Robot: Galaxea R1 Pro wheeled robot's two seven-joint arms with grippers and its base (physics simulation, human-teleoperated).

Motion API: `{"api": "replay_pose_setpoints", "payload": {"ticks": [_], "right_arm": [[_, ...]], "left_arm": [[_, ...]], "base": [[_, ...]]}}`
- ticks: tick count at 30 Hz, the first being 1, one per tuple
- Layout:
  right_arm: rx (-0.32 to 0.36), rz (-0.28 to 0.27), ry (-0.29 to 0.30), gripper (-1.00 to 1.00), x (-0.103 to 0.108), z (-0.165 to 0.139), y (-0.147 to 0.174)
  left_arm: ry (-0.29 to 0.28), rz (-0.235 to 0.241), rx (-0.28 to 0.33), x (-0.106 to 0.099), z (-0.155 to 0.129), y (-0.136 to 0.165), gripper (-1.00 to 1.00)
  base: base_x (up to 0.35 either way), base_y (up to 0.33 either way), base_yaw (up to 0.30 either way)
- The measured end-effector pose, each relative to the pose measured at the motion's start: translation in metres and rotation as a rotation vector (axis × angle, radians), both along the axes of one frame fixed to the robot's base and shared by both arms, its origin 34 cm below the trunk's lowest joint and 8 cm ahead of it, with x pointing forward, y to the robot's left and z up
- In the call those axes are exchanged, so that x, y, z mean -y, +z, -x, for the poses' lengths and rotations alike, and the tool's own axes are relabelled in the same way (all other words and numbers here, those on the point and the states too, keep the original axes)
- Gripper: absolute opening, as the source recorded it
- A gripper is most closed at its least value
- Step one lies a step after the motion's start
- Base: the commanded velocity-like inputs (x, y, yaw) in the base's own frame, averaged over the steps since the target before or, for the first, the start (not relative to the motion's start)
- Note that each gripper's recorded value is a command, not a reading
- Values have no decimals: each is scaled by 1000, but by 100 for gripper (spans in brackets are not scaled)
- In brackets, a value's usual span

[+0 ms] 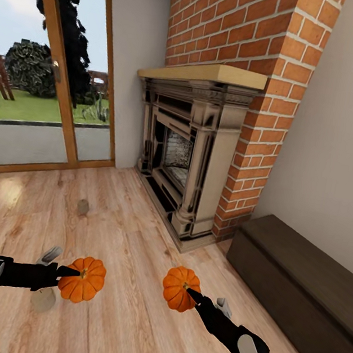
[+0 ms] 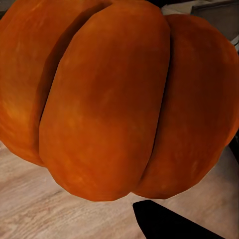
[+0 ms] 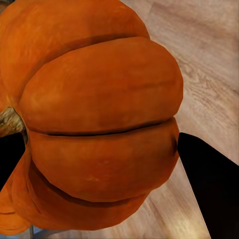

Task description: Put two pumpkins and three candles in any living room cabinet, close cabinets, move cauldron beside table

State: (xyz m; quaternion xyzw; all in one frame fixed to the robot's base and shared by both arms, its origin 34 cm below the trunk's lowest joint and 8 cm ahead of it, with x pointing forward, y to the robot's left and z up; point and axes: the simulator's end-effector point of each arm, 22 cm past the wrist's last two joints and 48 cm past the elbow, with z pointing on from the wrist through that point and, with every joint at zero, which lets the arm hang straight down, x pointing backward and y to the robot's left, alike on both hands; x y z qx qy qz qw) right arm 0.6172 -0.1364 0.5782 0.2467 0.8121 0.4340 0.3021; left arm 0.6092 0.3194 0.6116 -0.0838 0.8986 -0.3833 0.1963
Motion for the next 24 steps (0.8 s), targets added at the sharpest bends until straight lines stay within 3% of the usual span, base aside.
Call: {"api": "replay_pose_setpoints", "payload": {"ticks": [16,24], "right_arm": [[4,0,1,-100,-2,0,2],[11,-6,-1,-100,-4,-1,6]], "left_arm": [[-1,-1,7,0,0,4,-100],[-1,2,17,0,-1,7,-100]], "base": [[-247,163,-225],[-53,33,-256]]}}
